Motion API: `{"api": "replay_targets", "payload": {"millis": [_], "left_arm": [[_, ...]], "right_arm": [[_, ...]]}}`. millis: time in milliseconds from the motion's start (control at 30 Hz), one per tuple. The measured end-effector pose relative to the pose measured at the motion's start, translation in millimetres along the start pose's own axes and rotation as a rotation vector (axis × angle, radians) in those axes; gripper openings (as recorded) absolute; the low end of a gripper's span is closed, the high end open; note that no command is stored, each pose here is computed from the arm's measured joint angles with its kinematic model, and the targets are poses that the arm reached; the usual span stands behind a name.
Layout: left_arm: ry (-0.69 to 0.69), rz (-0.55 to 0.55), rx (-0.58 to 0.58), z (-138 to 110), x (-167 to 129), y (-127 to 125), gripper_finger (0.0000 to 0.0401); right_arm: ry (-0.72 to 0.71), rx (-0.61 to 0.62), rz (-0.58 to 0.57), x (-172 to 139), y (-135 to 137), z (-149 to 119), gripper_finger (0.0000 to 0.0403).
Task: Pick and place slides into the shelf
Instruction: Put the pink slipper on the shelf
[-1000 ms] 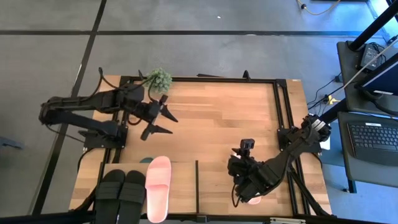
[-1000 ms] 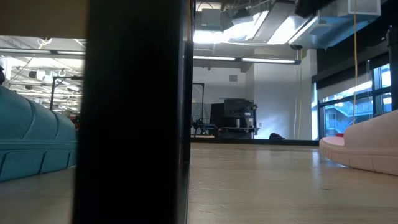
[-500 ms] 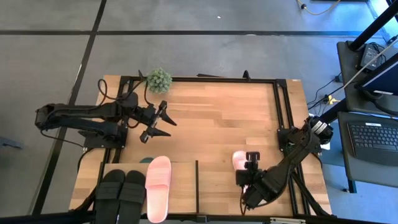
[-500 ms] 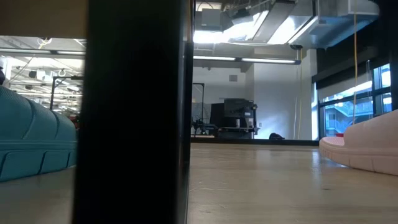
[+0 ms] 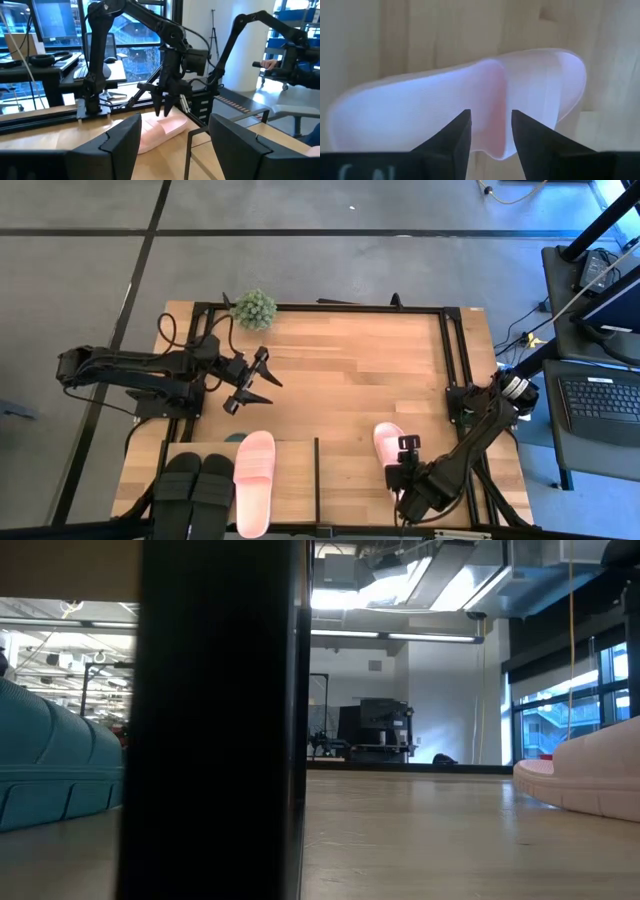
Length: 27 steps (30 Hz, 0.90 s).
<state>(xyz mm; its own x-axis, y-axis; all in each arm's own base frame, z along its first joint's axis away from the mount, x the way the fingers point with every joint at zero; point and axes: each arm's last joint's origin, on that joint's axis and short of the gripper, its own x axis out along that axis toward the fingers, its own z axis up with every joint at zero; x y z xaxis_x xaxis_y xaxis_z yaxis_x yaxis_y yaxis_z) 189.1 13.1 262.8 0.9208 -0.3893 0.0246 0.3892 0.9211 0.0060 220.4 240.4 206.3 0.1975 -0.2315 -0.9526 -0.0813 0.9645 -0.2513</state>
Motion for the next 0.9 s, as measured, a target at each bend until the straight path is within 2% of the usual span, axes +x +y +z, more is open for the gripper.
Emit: {"api": "replay_targets", "payload": {"millis": [167,467,733,900], "left_arm": [[0.006,-0.002,-0.011,-1,0,0,0.0224],[0.008,-0.002,-0.012,-1,0,0,0.0224],[0.009,0.002,-0.012,-1,0,0,0.0224],[0.009,0.004,-0.012,-1,0,0,0.0224]], "right_arm": [[0.017,-0.003,-0.036,11,-2,-6,0.0142],[0.067,0.075,-0.111,33,-8,-22,0.0142],[0.0,0.096,-0.223,40,-14,-26,0.0142],[-0.021,0.099,-0.215,46,-13,-28,0.0142]]}}
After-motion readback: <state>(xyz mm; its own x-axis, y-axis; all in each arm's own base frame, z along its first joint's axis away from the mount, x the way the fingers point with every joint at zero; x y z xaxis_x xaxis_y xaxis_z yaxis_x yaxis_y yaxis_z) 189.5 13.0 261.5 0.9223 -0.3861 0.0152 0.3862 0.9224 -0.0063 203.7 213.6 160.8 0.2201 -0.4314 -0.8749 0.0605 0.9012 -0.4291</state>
